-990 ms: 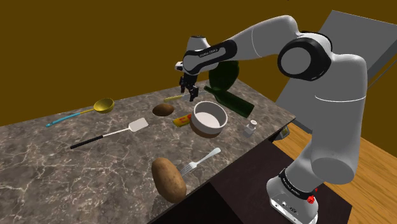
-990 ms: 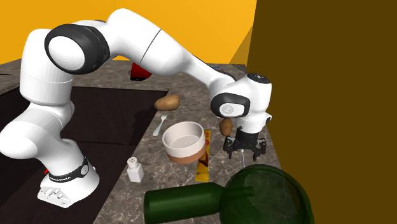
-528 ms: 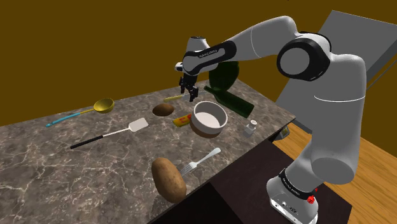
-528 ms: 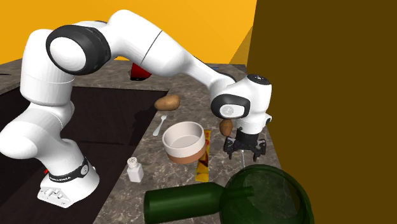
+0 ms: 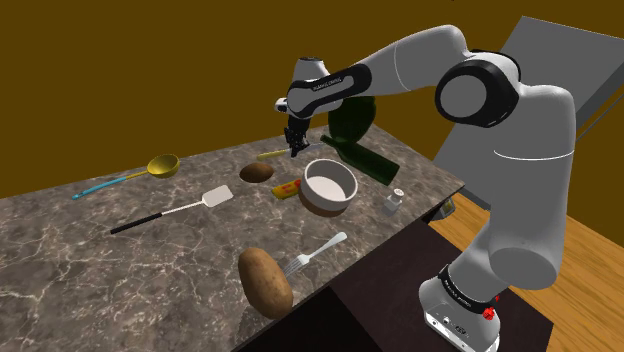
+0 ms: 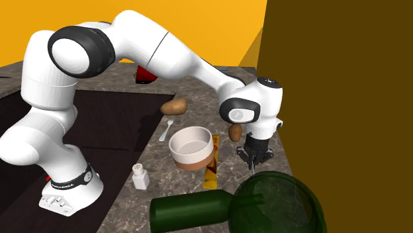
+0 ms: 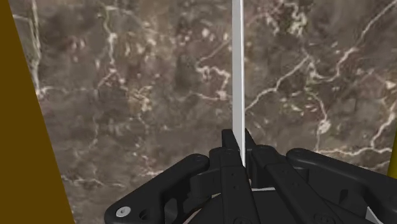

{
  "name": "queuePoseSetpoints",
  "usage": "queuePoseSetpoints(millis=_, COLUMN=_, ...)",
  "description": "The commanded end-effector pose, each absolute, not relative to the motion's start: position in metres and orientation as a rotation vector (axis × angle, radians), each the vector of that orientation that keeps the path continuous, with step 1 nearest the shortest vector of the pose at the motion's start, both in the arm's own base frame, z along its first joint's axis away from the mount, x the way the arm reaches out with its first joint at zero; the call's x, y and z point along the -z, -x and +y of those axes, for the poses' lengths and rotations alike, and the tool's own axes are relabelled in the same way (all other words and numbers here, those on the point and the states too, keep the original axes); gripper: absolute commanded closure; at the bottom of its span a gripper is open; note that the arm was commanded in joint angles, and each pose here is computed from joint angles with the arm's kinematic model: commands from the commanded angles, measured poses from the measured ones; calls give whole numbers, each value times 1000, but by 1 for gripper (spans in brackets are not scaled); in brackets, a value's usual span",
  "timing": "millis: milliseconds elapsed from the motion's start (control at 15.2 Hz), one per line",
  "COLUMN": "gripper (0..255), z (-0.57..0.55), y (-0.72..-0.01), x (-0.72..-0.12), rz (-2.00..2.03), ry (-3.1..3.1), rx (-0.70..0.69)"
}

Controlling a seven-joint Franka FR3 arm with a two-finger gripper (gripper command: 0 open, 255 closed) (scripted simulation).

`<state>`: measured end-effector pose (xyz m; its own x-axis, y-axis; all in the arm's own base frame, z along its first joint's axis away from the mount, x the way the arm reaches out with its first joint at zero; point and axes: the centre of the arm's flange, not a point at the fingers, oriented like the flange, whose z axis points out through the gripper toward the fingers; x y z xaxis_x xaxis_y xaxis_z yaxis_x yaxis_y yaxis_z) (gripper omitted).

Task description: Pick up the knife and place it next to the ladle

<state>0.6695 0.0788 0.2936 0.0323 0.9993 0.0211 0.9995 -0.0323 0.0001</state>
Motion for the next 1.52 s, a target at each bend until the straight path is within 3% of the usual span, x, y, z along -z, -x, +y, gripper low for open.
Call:
queuePoseSetpoints(millis=0, gripper=255, z=79, y=-669, x=-294, rz=-2175, ry=2246, rx=24)
queuePoseSetpoints(millis=1452, gripper=255, z=79, y=-669, x=-404, rz=-2175, ry=2246, rx=24)
